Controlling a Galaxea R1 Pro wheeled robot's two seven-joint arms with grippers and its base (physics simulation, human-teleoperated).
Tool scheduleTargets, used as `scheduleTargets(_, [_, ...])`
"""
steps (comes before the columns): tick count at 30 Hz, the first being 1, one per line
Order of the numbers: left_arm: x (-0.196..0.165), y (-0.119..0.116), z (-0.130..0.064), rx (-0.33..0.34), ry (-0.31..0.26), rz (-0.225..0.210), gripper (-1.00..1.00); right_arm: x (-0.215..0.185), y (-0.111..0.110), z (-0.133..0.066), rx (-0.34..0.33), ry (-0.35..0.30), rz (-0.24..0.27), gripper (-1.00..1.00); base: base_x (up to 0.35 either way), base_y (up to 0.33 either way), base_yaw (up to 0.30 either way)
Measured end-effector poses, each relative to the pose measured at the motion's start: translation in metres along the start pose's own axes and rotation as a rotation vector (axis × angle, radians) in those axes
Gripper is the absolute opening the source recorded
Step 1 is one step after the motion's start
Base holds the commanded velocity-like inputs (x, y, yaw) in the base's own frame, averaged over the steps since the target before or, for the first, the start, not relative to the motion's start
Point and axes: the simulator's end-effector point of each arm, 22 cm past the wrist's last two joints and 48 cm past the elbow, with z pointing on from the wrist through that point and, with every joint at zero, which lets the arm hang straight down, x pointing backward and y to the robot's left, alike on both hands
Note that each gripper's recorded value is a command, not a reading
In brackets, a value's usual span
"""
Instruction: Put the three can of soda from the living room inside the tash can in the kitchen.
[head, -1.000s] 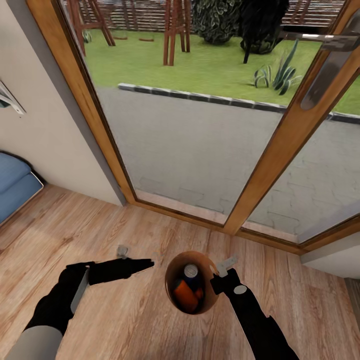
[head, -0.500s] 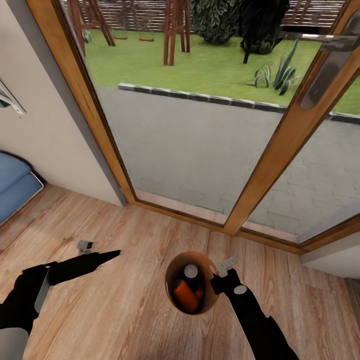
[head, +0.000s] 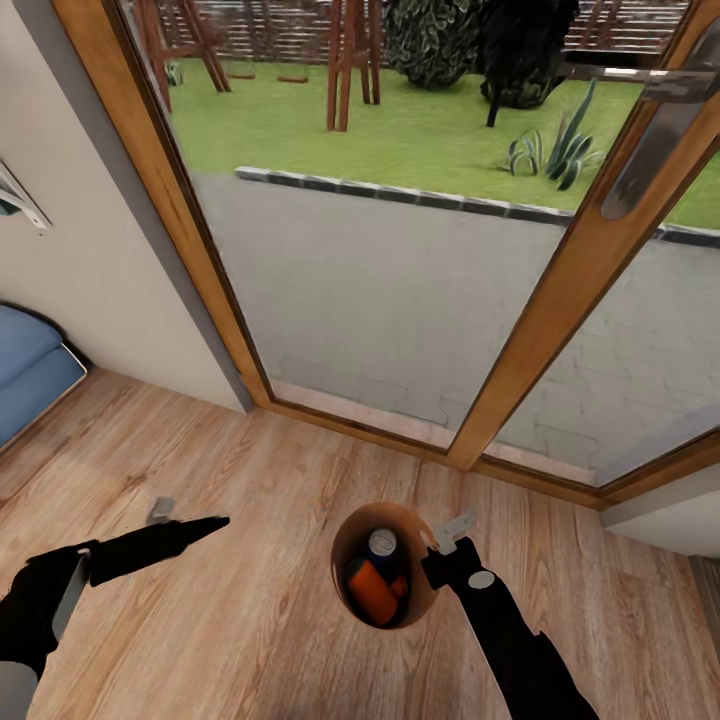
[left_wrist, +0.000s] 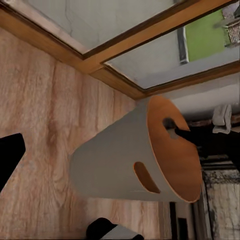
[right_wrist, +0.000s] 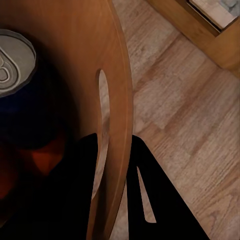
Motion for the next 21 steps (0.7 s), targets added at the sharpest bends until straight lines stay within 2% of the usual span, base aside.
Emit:
scheduleTargets(4, [0.023, 0.036, 0.003, -0.123, 0.022, -0.017, 1.00, 0.000, -0.001, 0.000, 0.001, 0.000, 0.001, -1.00, 0.000, 0.000, 0.000])
scheduleTargets(9, [0.061, 0.073, 0.002, -0.230, 0.032, -0.026, 1.00, 0.001, -0.002, 0.000, 0.000, -0.001, 0.005, -1.00, 0.000, 0.000, 0.000])
scheduleTargets(17, [0.109, 0.106, -0.004, -0.338, 0.040, -0.038, 1.00, -0.005, 0.000, 0.000, -0.010, -0.027, 0.012, -1.00, 0.000, 0.000, 0.000])
scheduleTargets(21, [0.131, 0.114, -0.006, -0.365, 0.048, -0.048, 1.00, -0.005, 0.000, 0.000, -0.012, -0.030, 0.014, -1.00, 0.000, 0.000, 0.000])
